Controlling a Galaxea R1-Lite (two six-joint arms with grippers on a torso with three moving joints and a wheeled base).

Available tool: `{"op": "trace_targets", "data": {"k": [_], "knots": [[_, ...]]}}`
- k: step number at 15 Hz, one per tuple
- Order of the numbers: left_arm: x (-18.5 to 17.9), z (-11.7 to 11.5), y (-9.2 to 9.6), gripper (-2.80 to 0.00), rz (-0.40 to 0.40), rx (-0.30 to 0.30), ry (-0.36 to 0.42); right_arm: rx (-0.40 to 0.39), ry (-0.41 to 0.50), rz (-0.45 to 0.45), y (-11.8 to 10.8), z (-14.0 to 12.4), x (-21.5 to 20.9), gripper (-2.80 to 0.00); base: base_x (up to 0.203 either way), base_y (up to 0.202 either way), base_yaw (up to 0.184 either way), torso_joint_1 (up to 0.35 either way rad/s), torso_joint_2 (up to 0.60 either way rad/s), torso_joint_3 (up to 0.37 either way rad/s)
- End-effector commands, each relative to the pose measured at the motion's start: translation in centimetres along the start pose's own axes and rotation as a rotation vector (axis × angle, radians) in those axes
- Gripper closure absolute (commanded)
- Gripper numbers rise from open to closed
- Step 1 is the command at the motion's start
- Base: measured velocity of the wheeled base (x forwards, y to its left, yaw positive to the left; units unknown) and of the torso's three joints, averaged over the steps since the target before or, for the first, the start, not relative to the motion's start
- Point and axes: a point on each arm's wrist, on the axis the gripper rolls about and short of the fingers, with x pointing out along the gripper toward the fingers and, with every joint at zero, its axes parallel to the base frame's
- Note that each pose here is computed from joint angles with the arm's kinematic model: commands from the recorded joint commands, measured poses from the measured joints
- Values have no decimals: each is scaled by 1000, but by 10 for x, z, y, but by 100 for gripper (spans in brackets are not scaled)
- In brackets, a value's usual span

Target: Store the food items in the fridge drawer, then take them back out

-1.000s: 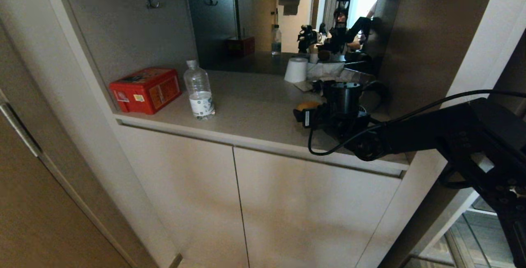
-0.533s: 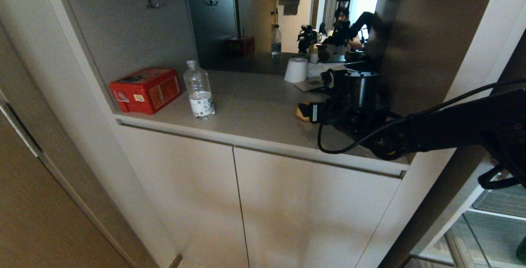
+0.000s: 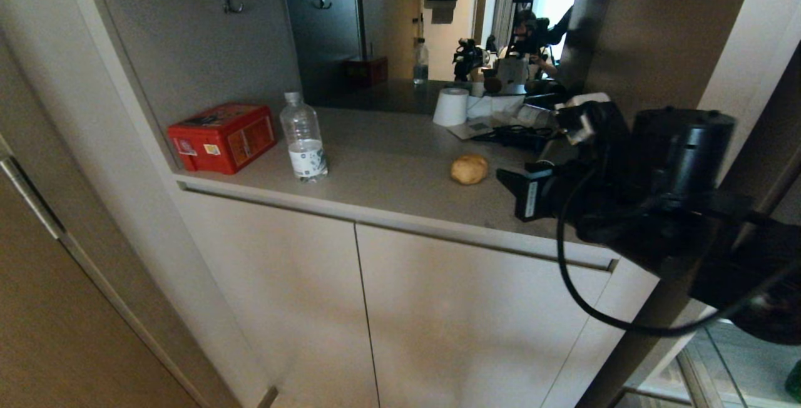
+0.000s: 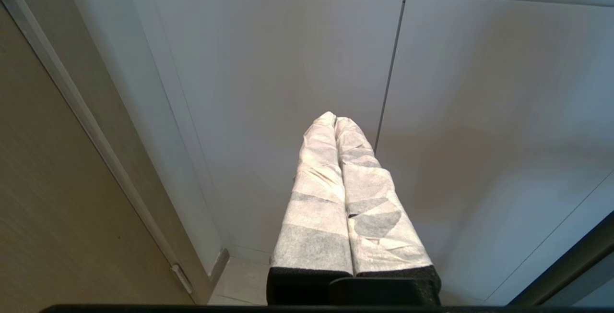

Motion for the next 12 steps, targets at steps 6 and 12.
{"op": "trace_targets", "data": {"k": [6, 12], "knots": [[1, -3, 0, 0, 0, 0, 10, 48, -242, 119, -46, 17, -217, 0, 0, 0, 0, 0, 0, 0], [1, -3, 0, 0, 0, 0, 10, 16, -236, -144, -72, -45, -310, 0, 0, 0, 0, 0, 0, 0]]}}
